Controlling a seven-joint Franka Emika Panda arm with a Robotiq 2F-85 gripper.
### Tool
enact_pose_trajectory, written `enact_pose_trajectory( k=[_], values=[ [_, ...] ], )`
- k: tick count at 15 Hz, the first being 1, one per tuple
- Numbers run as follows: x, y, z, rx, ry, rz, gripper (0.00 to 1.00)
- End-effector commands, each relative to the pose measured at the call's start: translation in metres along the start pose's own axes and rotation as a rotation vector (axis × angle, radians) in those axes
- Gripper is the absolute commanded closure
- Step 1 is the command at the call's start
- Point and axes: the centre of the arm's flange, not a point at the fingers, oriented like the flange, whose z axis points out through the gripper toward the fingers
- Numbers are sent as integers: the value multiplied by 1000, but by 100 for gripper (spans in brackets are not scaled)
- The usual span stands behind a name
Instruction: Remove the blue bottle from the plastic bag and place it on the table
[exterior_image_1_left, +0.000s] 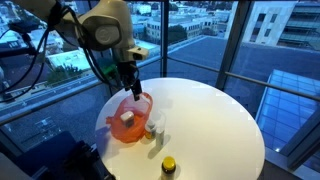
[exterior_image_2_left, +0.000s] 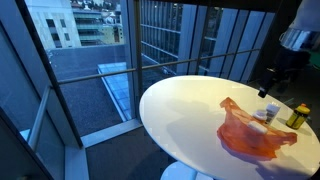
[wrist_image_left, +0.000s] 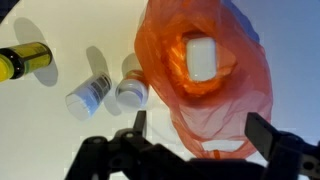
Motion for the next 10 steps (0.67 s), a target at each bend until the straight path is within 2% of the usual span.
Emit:
enact_pose_trajectory(
  k=[1, 5, 10],
  values=[
    [0, 0, 0, 1, -1, 2, 0],
    [0, -1, 1, 0, -2, -1, 0],
    [9, 12, 26, 15, -38, 36, 0]
  ],
)
